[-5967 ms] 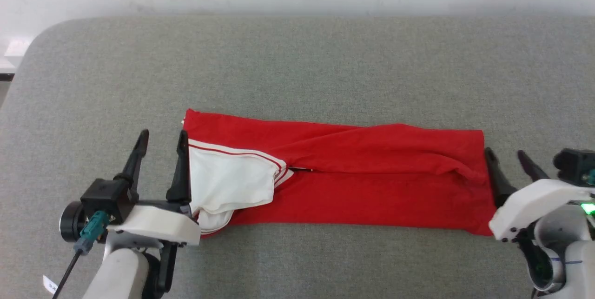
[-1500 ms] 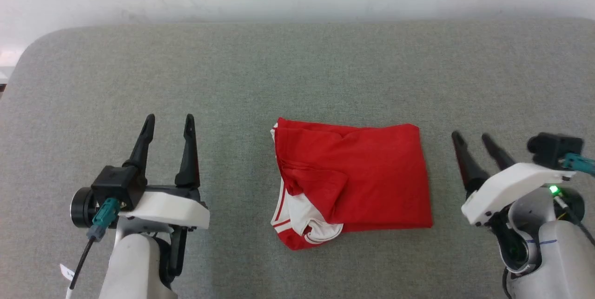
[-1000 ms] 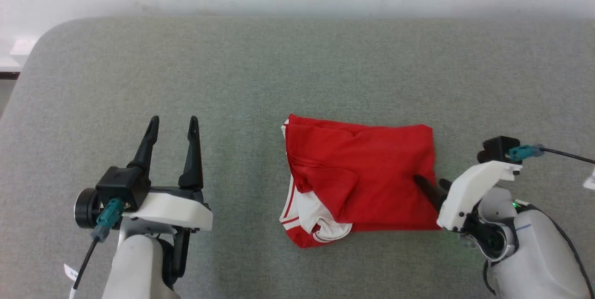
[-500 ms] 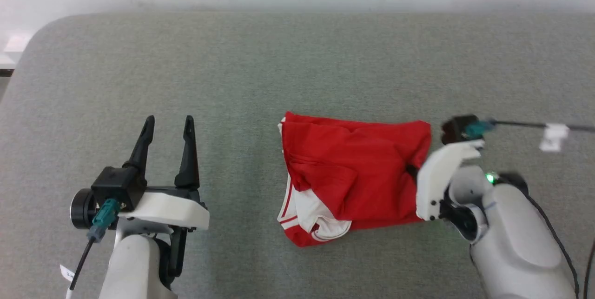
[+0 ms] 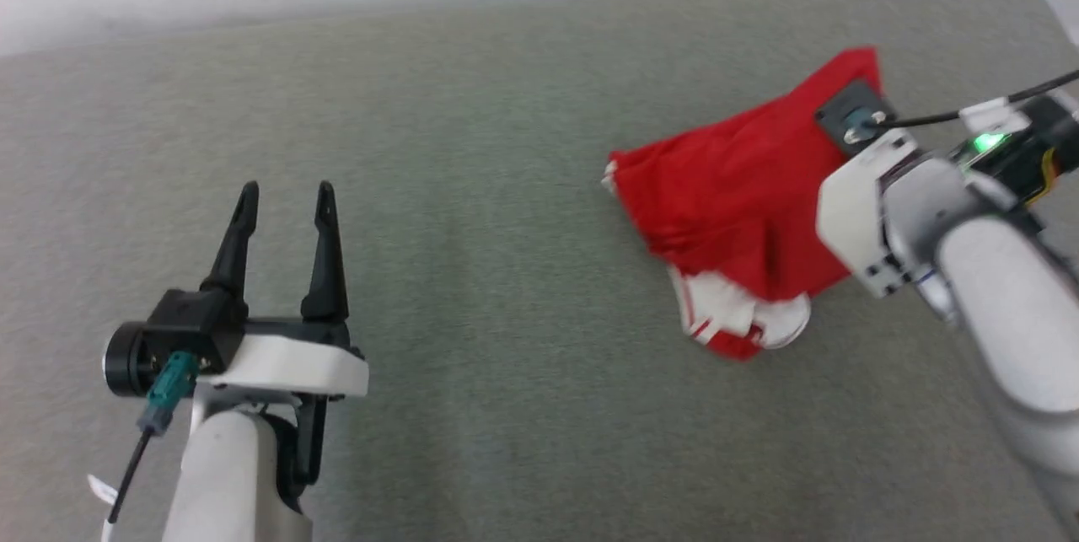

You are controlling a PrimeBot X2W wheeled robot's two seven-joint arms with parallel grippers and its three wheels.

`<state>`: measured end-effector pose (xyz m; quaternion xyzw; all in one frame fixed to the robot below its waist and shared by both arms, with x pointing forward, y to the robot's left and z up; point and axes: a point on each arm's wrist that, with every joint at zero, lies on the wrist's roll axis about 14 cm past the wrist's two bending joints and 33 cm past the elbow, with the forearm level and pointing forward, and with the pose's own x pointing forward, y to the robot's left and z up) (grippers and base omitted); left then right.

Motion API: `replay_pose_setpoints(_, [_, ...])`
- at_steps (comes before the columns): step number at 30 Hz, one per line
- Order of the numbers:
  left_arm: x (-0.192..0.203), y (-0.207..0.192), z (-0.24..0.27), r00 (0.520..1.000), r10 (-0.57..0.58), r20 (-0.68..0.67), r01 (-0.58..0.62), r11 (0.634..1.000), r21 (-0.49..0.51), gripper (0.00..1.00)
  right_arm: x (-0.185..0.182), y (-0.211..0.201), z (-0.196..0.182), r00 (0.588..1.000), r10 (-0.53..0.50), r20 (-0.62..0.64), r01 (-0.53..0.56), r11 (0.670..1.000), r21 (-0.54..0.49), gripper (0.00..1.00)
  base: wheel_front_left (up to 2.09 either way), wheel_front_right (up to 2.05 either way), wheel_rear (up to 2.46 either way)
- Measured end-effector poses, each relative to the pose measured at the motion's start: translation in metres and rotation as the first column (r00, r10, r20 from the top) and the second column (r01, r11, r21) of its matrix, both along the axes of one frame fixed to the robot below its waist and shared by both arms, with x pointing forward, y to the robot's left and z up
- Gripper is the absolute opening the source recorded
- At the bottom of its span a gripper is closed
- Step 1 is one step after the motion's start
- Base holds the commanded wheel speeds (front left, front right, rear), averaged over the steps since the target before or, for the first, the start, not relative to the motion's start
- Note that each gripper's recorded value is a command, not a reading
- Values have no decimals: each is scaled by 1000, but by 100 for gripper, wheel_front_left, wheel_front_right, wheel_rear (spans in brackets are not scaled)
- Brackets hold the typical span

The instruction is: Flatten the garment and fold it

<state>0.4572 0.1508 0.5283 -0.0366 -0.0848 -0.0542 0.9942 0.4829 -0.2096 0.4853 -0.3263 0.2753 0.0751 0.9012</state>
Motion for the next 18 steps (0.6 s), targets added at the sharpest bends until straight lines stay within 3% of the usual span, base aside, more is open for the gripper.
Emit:
replay_pose_setpoints(9, [41,-57,-1,989,-144,40,144,990,-3,100,-11,-118,9,986,-161,36,164,972,-167,0,0,0,0])
replay_pose_setpoints(18, [71,-89,-37,974,-228,-2,228,974,-1,100,-21,-202,1,948,-313,65,319,920,-229,0,0,0,0])
